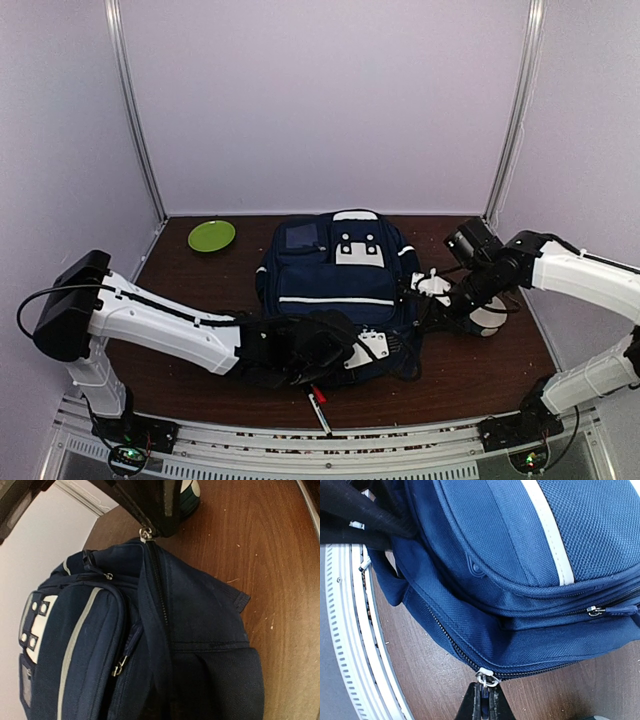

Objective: Pack the student bag
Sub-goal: Hold the student bag at the center of the board, then zip the student bag into the largest pocket of the bag, then hold the student bag at the center of the board.

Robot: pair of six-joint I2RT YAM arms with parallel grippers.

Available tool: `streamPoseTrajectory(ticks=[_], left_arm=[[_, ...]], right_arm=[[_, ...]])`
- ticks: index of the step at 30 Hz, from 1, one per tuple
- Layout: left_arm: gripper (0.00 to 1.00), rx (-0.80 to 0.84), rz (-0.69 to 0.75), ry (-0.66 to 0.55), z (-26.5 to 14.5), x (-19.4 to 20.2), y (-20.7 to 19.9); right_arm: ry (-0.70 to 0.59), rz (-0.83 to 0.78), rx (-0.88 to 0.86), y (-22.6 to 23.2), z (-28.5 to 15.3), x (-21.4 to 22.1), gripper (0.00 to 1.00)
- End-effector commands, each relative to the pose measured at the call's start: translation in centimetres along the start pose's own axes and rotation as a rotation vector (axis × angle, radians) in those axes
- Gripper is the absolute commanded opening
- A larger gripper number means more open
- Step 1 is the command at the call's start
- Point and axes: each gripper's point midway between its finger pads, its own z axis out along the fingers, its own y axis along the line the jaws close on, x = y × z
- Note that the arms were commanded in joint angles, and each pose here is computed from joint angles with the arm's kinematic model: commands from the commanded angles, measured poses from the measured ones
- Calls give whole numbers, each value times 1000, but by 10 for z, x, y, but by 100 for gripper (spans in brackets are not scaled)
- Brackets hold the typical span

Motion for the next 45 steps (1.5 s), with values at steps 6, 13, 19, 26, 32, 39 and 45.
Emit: streamPoseTrajectory(ticks=[6, 13, 19, 26, 32, 39, 45], left_arm=[[0, -37, -44, -44, -24, 0, 14], [0, -74, -57, -16, -30, 22, 16], [0, -103, -73, -15, -23, 20, 18], [0, -129, -99, -18, -23, 18, 23], [34, -144, -153, -29, -47, 13, 39], [52, -171, -263, -78, -84, 23, 55], [52, -202, -393, -81, -96, 41, 60]], right_arm=[[90, 65, 157, -58, 5, 19, 0], [132, 230, 286, -146, 24, 17, 0], [116, 266, 346, -175, 30, 6, 0], [89, 314, 365, -183, 22, 3, 11], [5, 203, 397, -157, -27, -14, 37], [-100, -111, 327, -74, -46, -63, 41], [-51, -313, 282, -27, -9, -82, 40]])
